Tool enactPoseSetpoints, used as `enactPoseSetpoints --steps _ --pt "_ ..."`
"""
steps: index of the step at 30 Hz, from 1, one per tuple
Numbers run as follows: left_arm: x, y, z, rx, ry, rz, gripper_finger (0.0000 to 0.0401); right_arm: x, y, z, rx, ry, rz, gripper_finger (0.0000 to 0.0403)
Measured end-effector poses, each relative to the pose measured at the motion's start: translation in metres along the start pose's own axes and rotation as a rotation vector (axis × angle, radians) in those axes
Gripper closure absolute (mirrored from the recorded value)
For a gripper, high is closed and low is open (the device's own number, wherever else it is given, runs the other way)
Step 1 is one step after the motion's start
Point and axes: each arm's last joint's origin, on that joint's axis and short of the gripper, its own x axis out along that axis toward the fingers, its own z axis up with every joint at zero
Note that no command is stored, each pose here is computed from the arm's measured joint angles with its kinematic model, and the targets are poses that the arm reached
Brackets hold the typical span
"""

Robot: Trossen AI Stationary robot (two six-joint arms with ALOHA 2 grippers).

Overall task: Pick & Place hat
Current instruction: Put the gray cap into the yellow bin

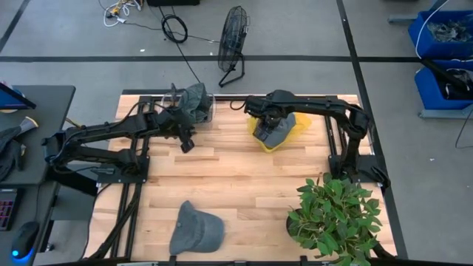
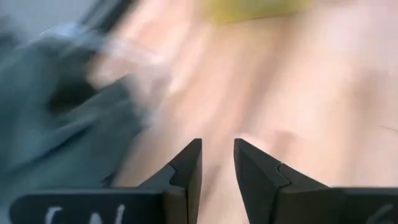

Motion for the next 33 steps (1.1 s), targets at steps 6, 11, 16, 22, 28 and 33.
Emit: enactPoseSetpoints --steps 6,11,16,22,28,33 --pt "-0.005 -0.034 0.000 0.059 -0.010 -0.386 0.0305 -0.016 0.015 -0.005 -0.147 -0.067 0.081 0.0287" --pt "-0.015 -0.069 -0.006 0.107 0.019 -0.503 0.0305 -0.026 0.043 0.005 -0.401 -0.289 0.154 0.0286" --pt "-0.021 -0.087 -0.012 0.152 0.000 -0.416 0.0305 -0.042 0.075 0.017 -0.656 -0.575 0.352 0.0288" --pt "-0.029 -0.103 -0.019 0.121 0.041 -0.502 0.0305 -0.050 0.094 0.014 -0.797 -0.680 0.316 0.0296" --pt "-0.029 -0.135 -0.044 0.233 0.178 -0.650 0.0305 -0.043 0.092 0.003 -0.816 -0.546 0.236 0.0300" --pt "-0.014 -0.153 -0.059 0.128 0.320 -0.614 0.0305 -0.039 0.089 -0.003 -0.772 -0.451 0.245 0.0300"
